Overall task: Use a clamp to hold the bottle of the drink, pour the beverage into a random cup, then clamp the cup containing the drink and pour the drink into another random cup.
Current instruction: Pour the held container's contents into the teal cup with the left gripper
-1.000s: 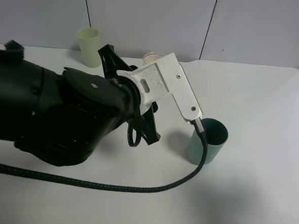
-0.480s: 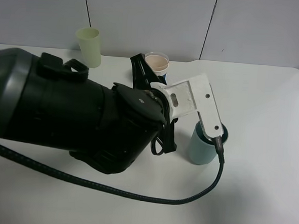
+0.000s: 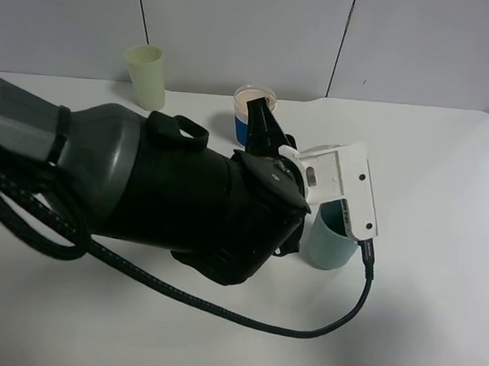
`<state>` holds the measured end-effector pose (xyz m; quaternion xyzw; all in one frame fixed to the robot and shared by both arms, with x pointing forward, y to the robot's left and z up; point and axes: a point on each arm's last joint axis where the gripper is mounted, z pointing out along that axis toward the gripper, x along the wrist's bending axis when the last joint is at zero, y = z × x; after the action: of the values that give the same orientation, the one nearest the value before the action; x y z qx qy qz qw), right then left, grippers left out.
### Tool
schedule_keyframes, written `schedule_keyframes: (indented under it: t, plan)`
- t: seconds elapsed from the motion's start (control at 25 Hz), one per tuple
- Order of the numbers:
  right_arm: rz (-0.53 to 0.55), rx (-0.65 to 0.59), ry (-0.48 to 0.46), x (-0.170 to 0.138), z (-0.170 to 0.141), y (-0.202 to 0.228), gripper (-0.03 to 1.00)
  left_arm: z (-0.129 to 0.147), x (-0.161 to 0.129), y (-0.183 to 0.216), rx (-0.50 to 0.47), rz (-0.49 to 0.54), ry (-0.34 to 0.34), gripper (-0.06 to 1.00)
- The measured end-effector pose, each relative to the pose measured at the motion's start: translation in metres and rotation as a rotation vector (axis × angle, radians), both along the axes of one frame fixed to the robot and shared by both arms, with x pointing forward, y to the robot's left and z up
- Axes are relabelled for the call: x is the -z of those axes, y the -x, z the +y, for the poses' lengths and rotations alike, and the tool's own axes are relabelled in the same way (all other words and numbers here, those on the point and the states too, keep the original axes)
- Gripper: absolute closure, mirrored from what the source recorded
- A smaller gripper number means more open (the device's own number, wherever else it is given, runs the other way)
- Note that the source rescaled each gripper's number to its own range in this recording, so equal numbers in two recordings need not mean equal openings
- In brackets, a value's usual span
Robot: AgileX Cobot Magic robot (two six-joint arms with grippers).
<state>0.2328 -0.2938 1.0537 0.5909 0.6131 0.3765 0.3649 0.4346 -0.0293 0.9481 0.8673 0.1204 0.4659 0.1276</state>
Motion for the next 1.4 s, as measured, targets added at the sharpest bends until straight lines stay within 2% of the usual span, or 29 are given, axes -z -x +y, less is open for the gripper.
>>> schedule_keyframes:
  t: [0.36,0.64,1.08,1.4]
  plan:
    - [0.000,0.000,0.000,0.000,0.000,0.000,0.33,0.004,0.001,-0.011,0.018,-0.032,-0.047,0.94]
    - [0.000,0.000,0.000,0.000,0.000,0.000,0.33,-0.002,0.002,-0.015,0.072,-0.068,-0.067,0.94]
    - [0.000,0.000,0.000,0.000,0.000,0.000,0.33,-0.021,0.001,-0.023,0.125,-0.098,-0.047,0.94]
    - [0.000,0.000,0.000,0.000,0.000,0.000,0.33,-0.021,0.005,-0.031,0.160,-0.145,-0.098,0.94]
